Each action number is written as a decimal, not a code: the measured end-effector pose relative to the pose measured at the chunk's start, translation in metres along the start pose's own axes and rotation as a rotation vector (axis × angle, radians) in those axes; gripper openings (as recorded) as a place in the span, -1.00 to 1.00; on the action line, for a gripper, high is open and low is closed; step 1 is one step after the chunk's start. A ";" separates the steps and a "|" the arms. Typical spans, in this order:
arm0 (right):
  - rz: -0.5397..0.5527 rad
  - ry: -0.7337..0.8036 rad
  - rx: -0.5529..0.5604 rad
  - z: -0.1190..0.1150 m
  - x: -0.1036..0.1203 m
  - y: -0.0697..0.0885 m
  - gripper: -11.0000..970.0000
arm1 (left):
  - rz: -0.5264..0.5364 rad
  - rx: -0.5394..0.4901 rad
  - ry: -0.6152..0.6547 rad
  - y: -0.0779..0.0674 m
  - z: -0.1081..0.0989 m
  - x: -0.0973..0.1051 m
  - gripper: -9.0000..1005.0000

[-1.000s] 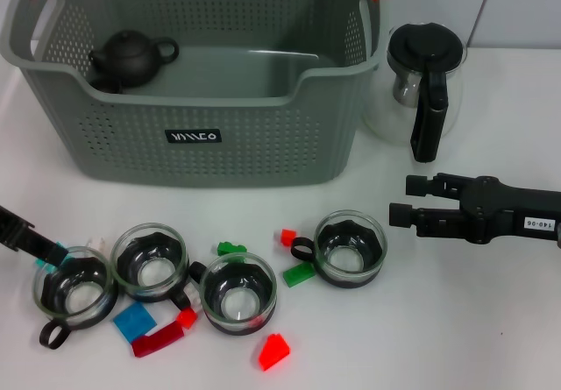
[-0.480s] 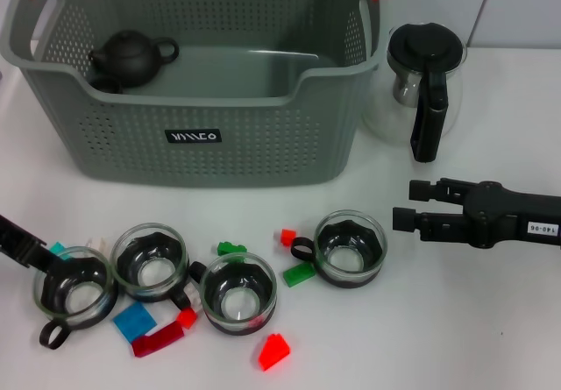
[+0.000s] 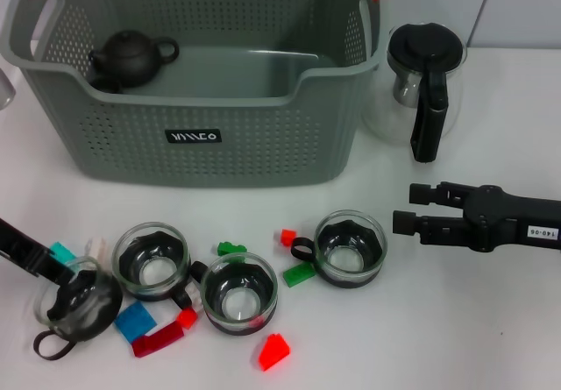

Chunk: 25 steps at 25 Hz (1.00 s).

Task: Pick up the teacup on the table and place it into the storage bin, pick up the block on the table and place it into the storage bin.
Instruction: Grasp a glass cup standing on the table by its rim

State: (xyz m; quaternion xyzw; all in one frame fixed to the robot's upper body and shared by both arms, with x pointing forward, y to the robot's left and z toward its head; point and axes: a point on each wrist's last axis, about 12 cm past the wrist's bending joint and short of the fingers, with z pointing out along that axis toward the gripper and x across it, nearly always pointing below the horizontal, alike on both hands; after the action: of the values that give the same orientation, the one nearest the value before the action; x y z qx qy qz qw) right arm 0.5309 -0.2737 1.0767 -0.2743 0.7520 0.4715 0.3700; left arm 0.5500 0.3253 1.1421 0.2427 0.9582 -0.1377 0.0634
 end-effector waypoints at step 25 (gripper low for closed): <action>0.002 0.002 0.019 -0.003 0.001 -0.002 0.89 | -0.015 -0.016 -0.001 0.004 -0.006 0.005 -0.42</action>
State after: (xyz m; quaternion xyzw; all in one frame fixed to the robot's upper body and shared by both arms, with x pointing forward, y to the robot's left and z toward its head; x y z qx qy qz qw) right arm 0.5309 -0.2775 1.0756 -0.2705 0.7570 0.4646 0.3714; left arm 0.5470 0.3323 1.1461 0.2349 0.9610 -0.1306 0.0650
